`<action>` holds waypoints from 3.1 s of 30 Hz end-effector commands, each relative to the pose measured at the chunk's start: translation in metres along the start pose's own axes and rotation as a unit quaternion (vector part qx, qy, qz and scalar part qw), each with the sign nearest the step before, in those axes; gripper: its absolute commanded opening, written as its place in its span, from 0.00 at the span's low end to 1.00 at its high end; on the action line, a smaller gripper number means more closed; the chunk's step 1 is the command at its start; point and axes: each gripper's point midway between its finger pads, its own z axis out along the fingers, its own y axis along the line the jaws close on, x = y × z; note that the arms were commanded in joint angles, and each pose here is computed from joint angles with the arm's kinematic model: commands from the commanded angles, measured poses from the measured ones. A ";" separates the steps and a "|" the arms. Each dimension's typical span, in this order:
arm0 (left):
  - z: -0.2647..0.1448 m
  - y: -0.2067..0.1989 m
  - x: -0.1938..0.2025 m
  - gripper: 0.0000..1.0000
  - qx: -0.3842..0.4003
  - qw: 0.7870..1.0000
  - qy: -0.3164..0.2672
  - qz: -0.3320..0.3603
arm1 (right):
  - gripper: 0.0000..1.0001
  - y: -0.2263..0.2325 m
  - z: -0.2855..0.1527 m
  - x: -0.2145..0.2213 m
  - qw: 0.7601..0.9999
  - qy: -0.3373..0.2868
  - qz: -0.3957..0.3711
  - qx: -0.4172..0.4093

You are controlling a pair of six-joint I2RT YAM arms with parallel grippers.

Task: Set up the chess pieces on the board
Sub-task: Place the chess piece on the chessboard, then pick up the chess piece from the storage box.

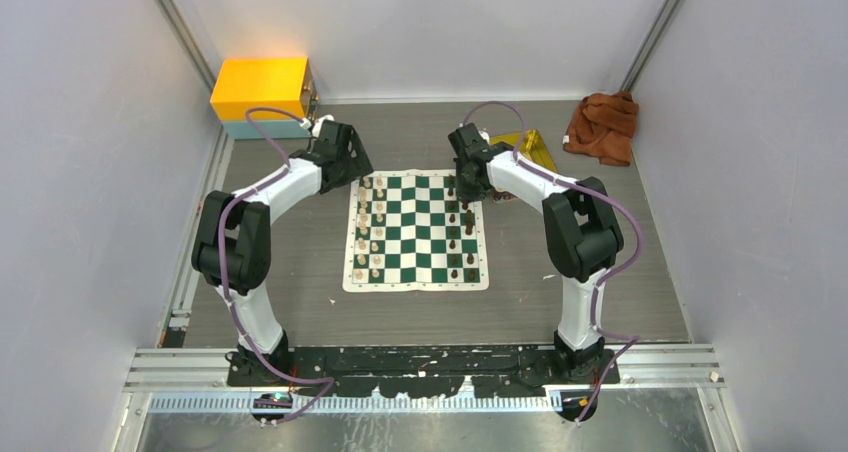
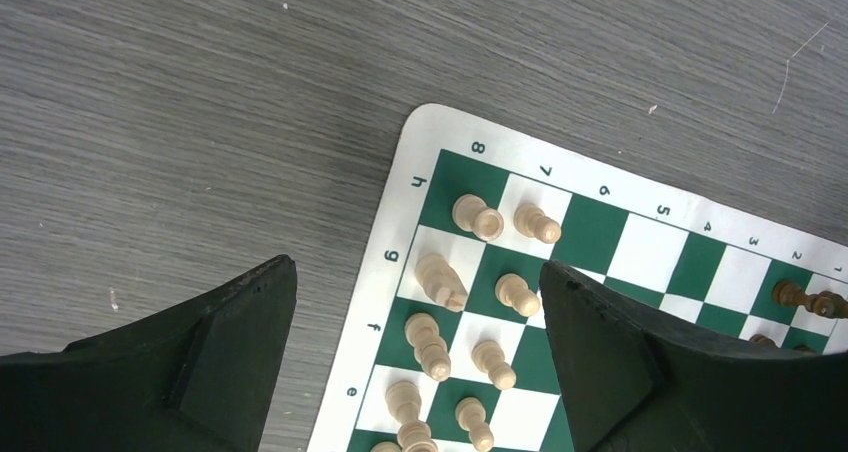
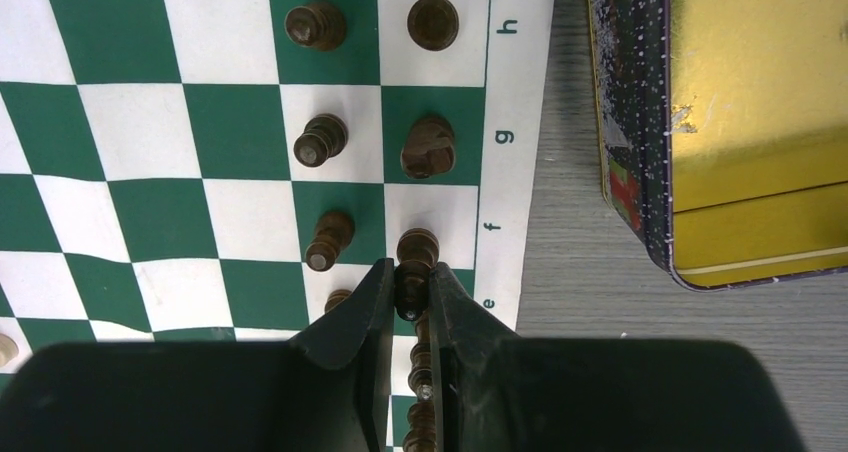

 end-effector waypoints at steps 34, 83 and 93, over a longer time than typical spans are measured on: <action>-0.015 -0.004 -0.037 1.00 -0.008 0.999 -0.046 0.010 | 0.40 -0.002 -0.022 -0.035 0.999 -0.046 0.000 -0.008; -0.142 0.007 -0.107 0.96 0.058 0.950 -0.299 0.064 | 0.43 -0.175 -0.008 -0.106 0.950 -0.105 0.251 0.156; -0.144 0.005 -0.106 0.96 0.058 0.950 -0.298 0.070 | 0.43 -0.174 0.006 -0.103 0.950 -0.095 0.257 0.150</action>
